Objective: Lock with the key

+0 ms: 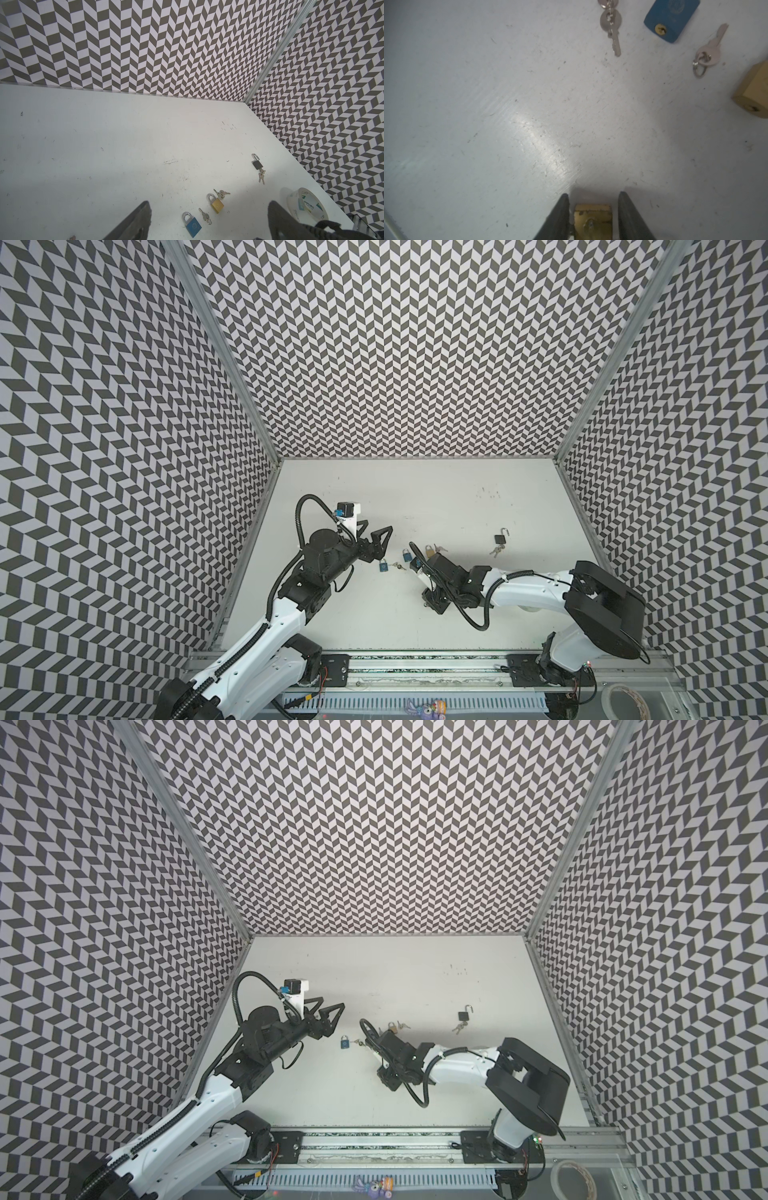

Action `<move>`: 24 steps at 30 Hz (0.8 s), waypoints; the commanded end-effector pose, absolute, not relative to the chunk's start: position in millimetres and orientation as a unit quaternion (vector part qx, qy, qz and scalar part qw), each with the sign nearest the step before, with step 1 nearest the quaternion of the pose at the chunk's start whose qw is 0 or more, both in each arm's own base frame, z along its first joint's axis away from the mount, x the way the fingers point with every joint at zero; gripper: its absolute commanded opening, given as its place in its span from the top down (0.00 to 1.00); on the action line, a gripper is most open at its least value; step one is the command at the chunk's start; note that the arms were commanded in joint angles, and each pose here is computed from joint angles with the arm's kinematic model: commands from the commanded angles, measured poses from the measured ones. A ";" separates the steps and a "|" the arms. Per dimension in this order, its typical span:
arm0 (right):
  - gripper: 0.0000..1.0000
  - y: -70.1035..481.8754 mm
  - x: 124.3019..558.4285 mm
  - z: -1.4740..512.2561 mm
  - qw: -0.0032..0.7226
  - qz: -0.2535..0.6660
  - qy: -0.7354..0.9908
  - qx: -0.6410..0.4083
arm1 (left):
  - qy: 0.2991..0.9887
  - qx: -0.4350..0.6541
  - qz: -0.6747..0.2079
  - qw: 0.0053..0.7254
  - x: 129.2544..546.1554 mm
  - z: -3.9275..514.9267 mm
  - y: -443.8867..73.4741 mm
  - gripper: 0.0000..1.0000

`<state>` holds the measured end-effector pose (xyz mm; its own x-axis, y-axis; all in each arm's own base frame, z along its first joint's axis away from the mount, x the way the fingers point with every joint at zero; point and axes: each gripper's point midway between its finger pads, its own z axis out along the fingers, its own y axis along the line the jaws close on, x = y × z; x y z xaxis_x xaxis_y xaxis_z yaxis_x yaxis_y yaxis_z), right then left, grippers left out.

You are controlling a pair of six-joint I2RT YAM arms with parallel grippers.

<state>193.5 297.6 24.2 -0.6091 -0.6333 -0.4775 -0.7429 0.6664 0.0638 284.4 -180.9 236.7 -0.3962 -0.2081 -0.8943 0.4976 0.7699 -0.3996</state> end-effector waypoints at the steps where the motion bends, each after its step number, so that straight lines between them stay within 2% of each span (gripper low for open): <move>1: 0.48 309.7 207.5 58.4 0.269 0.161 0.890 -0.332 | 0.771 0.091 -0.347 0.526 278.6 230.8 -184.4 0.12; 2: 0.44 306.3 210.6 62.8 0.278 0.160 0.896 -0.307 | 0.771 0.095 -0.354 0.521 276.9 229.1 -187.8 0.12; 5: 0.39 297.9 206.3 72.8 0.290 0.177 0.916 -0.214 | 0.774 0.104 -0.372 0.502 271.4 216.7 -199.2 0.12; 7: 0.40 292.3 197.6 71.4 0.277 0.195 0.929 -0.149 | 0.776 0.098 -0.384 0.491 271.3 207.7 -202.0 0.13; 9: 0.53 288.5 192.9 69.0 0.261 0.211 0.938 -0.085 | 0.774 0.082 -0.393 0.490 274.7 203.3 -199.5 0.14; 13: 0.61 278.4 185.2 60.6 0.242 0.200 0.949 0.014 | 0.767 0.067 -0.413 0.486 284.9 203.1 -195.7 0.15; 16: 0.53 276.0 179.7 58.5 0.239 0.194 0.950 0.046 | 0.766 0.061 -0.419 0.484 292.8 203.3 -191.0 0.15; 24: 0.48 293.3 172.0 45.9 0.205 0.223 0.951 0.058 | 0.762 0.065 -0.426 0.483 296.4 206.0 -186.1 0.16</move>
<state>172.3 285.2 50.0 -0.9064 0.1326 -0.4010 -0.0435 0.9150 0.4010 296.1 -181.2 184.5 -0.5593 -0.2978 -0.7736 0.4563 0.6685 -0.5872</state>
